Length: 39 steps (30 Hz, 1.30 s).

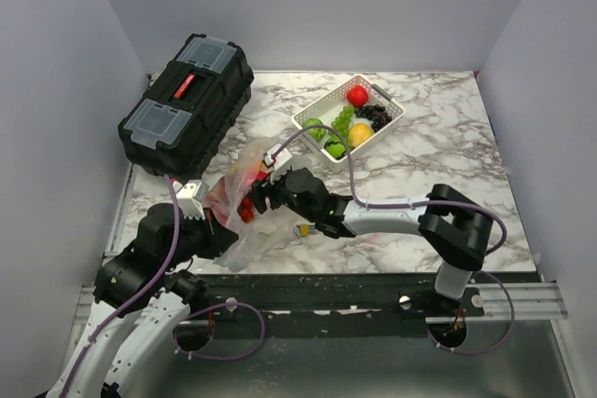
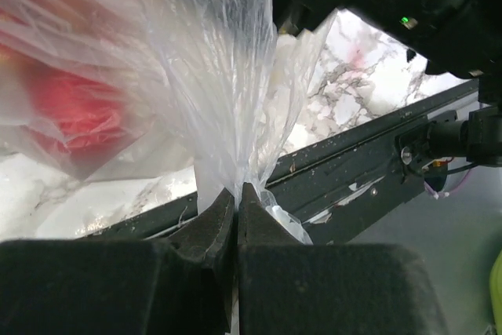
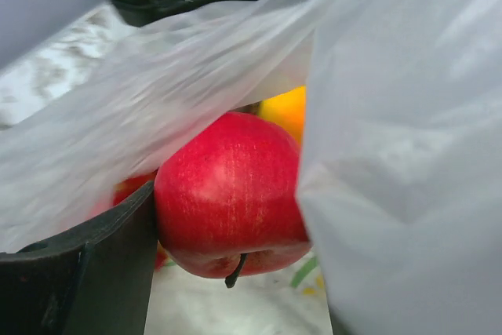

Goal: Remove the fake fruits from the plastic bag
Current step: Take out the fake fruit from the plastic bag, then place the fake fruit in the bin.

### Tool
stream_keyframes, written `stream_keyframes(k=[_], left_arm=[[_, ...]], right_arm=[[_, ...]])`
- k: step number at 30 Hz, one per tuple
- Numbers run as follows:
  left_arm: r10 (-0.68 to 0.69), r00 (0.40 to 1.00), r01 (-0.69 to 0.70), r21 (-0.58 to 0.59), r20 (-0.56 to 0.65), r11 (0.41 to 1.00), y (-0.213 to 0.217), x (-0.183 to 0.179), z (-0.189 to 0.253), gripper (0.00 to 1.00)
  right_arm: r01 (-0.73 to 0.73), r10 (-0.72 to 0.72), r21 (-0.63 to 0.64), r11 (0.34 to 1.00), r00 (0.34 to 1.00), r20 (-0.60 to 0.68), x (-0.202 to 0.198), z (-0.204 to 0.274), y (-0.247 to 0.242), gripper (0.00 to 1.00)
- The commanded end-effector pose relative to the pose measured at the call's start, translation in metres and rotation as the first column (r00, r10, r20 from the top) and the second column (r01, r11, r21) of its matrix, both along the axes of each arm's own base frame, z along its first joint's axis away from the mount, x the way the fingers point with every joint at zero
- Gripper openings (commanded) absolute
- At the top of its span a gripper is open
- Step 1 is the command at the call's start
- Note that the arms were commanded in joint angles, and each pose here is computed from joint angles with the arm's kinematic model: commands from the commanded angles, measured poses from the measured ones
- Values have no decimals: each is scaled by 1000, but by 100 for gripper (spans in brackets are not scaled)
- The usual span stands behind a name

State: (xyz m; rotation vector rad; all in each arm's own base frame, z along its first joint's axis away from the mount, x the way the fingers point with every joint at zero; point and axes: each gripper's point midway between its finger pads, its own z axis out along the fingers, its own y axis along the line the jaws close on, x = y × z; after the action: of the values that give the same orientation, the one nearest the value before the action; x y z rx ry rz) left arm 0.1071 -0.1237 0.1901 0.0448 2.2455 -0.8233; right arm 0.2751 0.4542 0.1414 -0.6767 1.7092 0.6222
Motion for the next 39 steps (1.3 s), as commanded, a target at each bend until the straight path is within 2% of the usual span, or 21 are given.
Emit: stream_keyframes(k=[1, 8, 13, 18, 22, 26, 36, 39], left_arm=[[-15, 993, 21, -48, 114, 999, -8, 12, 34, 0], [13, 983, -9, -23, 185, 1000, -1, 20, 43, 0], [15, 979, -17, 10, 204, 1000, 1, 27, 42, 0], [13, 979, -16, 12, 204, 1000, 0, 30, 39, 0], [14, 978, -16, 9, 210, 1000, 0, 30, 39, 0], [20, 975, -21, 2, 219, 1000, 1, 29, 40, 0], [23, 973, -23, -3, 230, 1000, 3, 27, 40, 0], [29, 972, -29, -6, 233, 1000, 3, 28, 41, 0]], right_arm=[[-182, 192, 75, 980, 971, -143, -47, 7, 0, 25], [-249, 284, 200, 948, 944, -166, -80, 49, -19, 21], [-230, 267, 254, 940, 956, -122, -86, 82, -41, 19], [-135, 149, 267, 954, 988, -34, -72, 114, -69, 17], [-98, 86, 290, 952, 995, 54, -65, 150, -85, 15], [-5, -43, 320, 948, 989, 143, -48, 185, -103, 10], [225, -331, 379, 898, 912, 241, 0, 242, -149, 7], [331, -439, 396, 856, 870, 223, 17, 249, -174, 7]])
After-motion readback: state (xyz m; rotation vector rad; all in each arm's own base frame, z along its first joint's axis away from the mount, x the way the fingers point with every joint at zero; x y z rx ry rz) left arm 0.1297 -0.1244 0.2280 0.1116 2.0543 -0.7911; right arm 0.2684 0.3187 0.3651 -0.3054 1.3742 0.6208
